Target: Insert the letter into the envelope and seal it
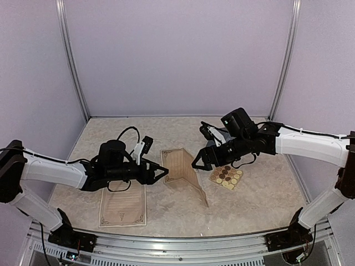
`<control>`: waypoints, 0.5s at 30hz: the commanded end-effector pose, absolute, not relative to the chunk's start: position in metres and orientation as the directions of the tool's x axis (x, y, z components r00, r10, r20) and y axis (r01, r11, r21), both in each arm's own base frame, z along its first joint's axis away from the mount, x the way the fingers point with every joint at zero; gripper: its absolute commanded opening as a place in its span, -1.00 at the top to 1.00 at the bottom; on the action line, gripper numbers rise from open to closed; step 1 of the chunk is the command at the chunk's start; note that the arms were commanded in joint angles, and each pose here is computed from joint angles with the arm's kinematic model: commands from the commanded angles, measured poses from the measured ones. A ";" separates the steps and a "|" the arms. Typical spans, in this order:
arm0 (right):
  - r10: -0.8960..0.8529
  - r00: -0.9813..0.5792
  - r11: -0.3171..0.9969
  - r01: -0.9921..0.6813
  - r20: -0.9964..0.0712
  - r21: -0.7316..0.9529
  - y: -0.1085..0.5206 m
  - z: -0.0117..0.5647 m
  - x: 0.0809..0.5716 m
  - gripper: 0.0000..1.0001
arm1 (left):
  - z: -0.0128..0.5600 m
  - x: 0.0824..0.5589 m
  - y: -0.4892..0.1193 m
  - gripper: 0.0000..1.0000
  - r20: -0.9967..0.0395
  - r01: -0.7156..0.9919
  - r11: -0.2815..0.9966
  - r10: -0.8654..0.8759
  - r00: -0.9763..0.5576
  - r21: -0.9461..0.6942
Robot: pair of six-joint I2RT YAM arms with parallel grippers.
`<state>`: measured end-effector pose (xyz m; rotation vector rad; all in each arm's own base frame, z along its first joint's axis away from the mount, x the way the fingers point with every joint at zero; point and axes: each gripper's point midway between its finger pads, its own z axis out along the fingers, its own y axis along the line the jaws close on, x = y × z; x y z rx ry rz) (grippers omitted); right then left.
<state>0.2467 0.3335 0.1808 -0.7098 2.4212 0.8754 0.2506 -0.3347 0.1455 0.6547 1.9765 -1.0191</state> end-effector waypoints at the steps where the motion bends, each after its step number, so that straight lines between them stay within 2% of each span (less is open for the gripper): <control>1: -0.294 -0.745 0.626 -0.623 -0.598 0.469 0.344 0.199 0.244 -0.75 | 0.156 0.256 -0.341 -0.31 -0.855 0.742 0.537 0.071 -0.513 -0.401; 7: -0.283 -0.735 0.615 -0.632 -0.616 0.471 0.345 0.212 0.244 -0.80 | 0.156 0.257 -0.342 -0.31 -0.856 0.743 0.539 0.075 -0.511 -0.397; 9: -0.284 -0.736 0.619 -0.630 -0.614 0.469 0.345 0.211 0.244 -0.88 | 0.156 0.257 -0.342 -0.31 -0.857 0.744 0.538 0.076 -0.510 -0.395; 15: -0.290 -0.756 0.677 -0.595 -0.586 0.432 0.341 0.193 0.251 -0.87 | 0.156 0.257 -0.343 -0.31 -0.857 0.745 0.538 0.077 -0.509 -0.394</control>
